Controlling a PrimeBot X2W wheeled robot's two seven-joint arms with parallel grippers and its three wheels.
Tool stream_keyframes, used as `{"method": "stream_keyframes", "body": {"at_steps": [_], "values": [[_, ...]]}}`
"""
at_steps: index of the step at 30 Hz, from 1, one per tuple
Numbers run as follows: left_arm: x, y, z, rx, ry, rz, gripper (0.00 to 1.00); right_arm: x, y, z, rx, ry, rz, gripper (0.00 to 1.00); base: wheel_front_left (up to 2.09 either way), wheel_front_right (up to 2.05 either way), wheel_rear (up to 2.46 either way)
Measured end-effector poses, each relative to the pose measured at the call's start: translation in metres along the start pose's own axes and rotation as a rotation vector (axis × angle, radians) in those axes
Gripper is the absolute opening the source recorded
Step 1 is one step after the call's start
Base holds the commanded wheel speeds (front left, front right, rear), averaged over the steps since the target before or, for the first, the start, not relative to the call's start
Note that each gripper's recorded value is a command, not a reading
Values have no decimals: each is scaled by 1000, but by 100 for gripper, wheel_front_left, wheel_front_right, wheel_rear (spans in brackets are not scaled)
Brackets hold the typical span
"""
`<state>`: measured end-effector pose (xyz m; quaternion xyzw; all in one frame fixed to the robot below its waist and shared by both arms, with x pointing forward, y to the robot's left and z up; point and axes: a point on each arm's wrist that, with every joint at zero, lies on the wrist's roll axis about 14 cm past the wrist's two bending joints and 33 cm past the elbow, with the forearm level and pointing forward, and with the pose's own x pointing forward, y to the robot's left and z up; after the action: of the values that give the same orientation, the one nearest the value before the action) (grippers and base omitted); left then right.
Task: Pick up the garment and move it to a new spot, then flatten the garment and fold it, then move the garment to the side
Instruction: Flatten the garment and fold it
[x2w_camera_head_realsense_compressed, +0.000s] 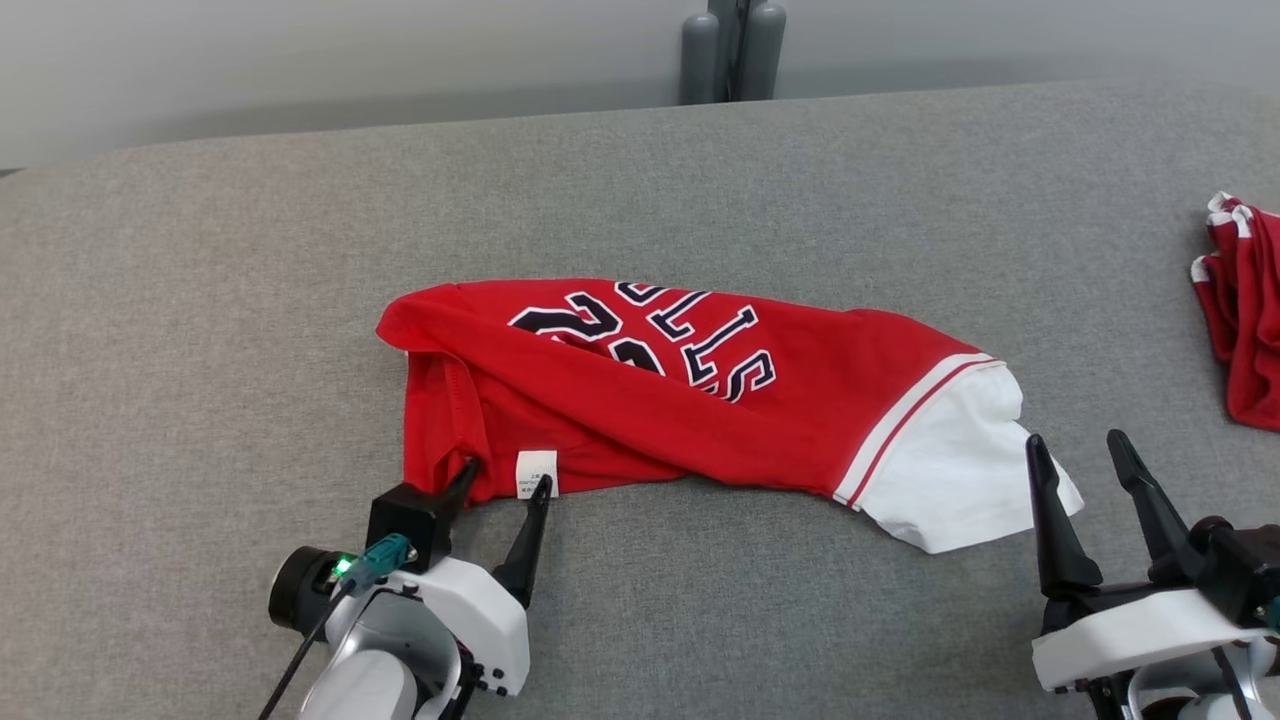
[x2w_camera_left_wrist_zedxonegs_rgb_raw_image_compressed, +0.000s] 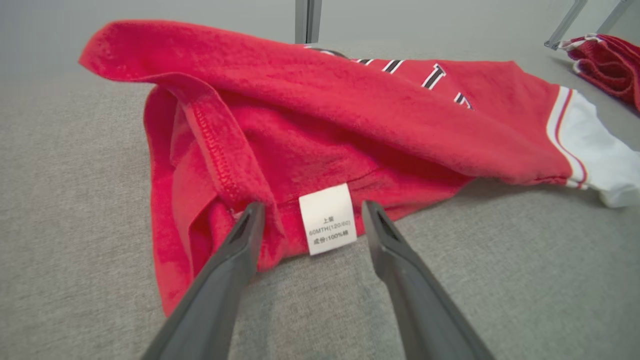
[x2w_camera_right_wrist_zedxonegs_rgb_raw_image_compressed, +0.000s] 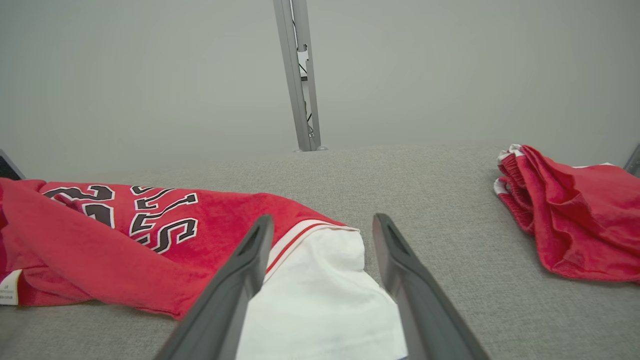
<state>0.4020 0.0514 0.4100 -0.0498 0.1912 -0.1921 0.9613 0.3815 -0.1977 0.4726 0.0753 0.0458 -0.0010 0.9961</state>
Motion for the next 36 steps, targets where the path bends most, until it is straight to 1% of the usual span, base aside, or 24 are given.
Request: {"method": "stream_keyframes", "body": {"at_steps": [6,10,11,12,13,19,25,26,31,36], "values": [[8,16,-8,-17,22,49,100,4,-4,-4,3,5,-12,100,0,0,0],[11,21,-8,-19,22,60,100,6,-4,-3,5,1,-10,100,0,0,0],[12,21,-9,-23,24,61,82,6,-4,-3,6,1,-11,100,0,0,0],[12,21,-8,-24,22,60,20,6,-4,-3,6,0,-11,100,0,0,0],[13,20,-7,-29,20,52,0,6,-4,-2,5,-2,-13,100,0,0,0],[14,19,1,-6,-18,41,0,3,-16,-12,12,30,-48,100,0,0,0],[9,20,7,-2,-43,43,0,-8,-39,-56,-2,179,-118,100,0,0,0],[8,20,7,-2,-45,44,0,-9,-41,-64,10,199,-127,100,0,0,0],[6,21,10,-7,-60,50,0,-3,-45,-89,34,276,-147,100,0,0,0],[6,23,10,-7,-62,48,0,9,-37,-107,63,330,-132,100,0,0,0]]}}
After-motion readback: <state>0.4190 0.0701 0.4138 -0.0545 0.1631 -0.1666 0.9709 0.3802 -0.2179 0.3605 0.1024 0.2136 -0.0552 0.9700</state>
